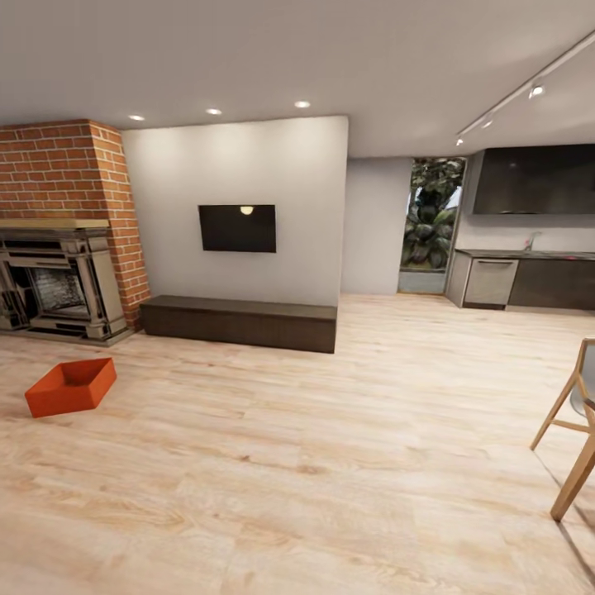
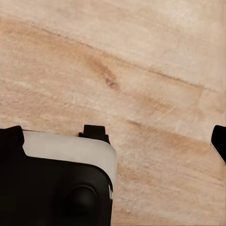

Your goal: Move the two storage containers from the living room to the garage. In the garage, place one container on the floor and stack the other container on top of it (either order is fine).

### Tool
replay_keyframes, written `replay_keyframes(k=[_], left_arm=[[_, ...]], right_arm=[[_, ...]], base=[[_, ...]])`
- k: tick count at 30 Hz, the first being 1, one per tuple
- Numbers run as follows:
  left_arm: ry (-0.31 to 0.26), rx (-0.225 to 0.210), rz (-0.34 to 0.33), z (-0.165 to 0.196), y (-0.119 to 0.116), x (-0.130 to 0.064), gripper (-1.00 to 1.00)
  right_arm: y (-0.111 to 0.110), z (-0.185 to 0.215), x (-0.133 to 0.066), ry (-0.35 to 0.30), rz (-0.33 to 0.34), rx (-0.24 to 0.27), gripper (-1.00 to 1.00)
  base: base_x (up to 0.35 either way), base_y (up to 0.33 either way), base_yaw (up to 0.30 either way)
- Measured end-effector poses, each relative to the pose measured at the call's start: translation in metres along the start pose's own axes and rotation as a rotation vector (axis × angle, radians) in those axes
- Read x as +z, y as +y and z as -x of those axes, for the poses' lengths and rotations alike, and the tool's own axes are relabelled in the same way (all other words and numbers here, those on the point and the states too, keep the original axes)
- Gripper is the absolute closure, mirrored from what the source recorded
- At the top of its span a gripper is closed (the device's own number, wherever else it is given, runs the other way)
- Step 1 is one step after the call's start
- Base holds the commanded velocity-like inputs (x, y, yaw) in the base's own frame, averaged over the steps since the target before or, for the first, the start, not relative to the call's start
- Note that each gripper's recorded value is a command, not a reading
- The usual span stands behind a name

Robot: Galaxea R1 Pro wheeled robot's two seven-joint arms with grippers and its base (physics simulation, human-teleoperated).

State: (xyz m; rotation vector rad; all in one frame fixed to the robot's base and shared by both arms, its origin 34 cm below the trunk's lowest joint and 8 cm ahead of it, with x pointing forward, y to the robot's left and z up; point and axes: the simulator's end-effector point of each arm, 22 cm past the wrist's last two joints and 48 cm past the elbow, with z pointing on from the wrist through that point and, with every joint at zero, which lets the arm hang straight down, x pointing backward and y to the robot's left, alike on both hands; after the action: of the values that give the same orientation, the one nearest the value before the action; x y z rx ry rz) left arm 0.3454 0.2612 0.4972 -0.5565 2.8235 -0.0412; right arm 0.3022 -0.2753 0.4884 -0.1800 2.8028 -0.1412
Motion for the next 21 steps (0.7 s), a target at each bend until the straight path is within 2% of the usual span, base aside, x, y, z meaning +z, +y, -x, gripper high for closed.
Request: replay_keyframes(k=[21], left_arm=[[0.000,0.000,0.001,0.0000,0.0002,0.0000,-1.00]], right_arm=[[0.0000,0.0002,0.0000,-0.001,0.000,0.000,-1.00]], base=[[0.322,0.000,0.000]])
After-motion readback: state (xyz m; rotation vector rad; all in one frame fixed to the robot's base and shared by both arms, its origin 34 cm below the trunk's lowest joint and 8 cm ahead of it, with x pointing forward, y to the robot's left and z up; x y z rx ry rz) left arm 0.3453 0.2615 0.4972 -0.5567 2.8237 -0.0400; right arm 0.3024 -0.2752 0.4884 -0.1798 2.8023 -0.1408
